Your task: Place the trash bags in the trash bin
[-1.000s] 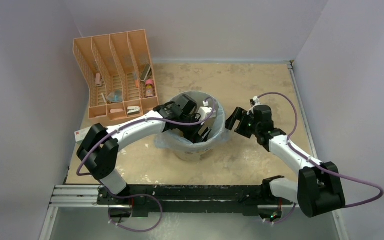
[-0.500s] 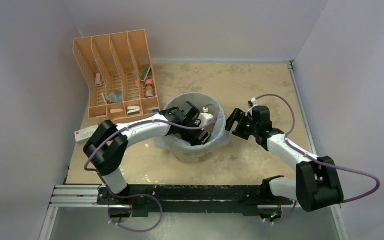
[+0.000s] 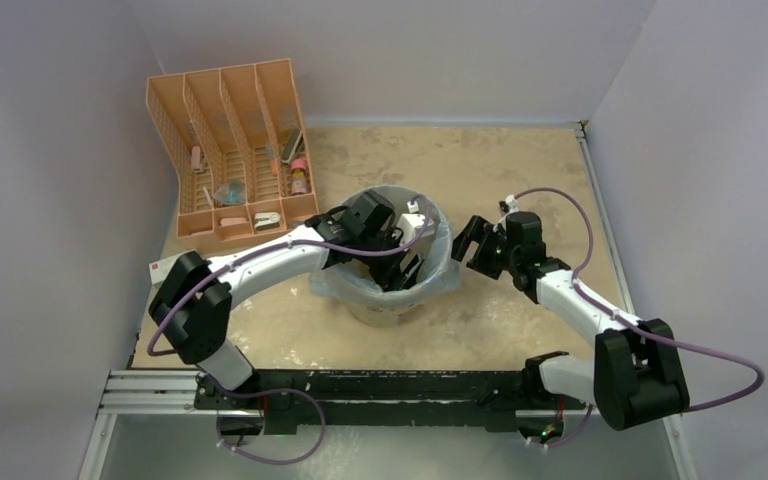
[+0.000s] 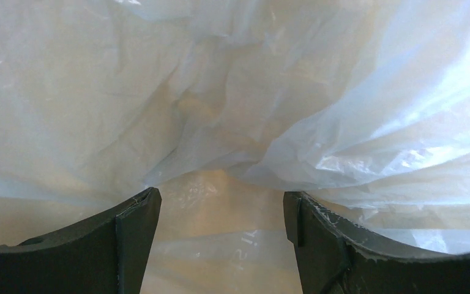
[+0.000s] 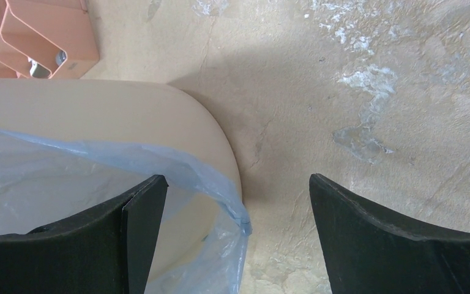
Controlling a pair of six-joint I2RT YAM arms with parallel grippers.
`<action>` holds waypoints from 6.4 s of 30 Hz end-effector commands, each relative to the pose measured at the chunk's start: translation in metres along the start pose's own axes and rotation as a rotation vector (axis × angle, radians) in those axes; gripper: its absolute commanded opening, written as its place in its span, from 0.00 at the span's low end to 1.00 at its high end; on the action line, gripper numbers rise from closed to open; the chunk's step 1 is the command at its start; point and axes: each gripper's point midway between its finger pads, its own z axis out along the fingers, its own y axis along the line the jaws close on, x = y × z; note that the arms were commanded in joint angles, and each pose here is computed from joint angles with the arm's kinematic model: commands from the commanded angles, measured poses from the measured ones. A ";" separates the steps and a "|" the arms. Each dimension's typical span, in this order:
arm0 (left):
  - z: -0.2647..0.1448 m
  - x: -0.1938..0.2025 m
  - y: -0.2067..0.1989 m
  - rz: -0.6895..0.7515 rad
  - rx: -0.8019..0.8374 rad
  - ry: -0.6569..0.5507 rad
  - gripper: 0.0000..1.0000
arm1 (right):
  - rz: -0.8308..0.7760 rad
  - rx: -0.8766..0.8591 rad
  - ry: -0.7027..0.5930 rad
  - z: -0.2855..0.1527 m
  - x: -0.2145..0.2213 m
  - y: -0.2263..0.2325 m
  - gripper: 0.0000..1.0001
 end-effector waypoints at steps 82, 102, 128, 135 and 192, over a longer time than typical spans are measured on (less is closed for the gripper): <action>-0.211 -0.010 0.029 -0.347 -0.539 -0.632 0.99 | -0.710 -0.366 -0.204 -0.106 -0.022 0.251 0.65; -0.181 0.002 0.037 -0.319 -0.502 -0.486 0.69 | -1.035 -0.109 0.347 -0.024 0.108 0.185 0.60; -0.190 -0.017 0.045 -0.467 -0.546 -0.554 0.05 | -0.876 0.113 0.387 0.034 0.134 0.134 0.63; -0.204 -0.033 0.046 -0.473 -0.578 -0.625 0.00 | -0.877 0.034 0.258 0.019 0.104 0.179 0.64; -0.219 -0.025 0.064 -0.571 -0.917 -0.513 0.00 | -0.862 0.444 0.208 0.039 0.077 0.118 0.63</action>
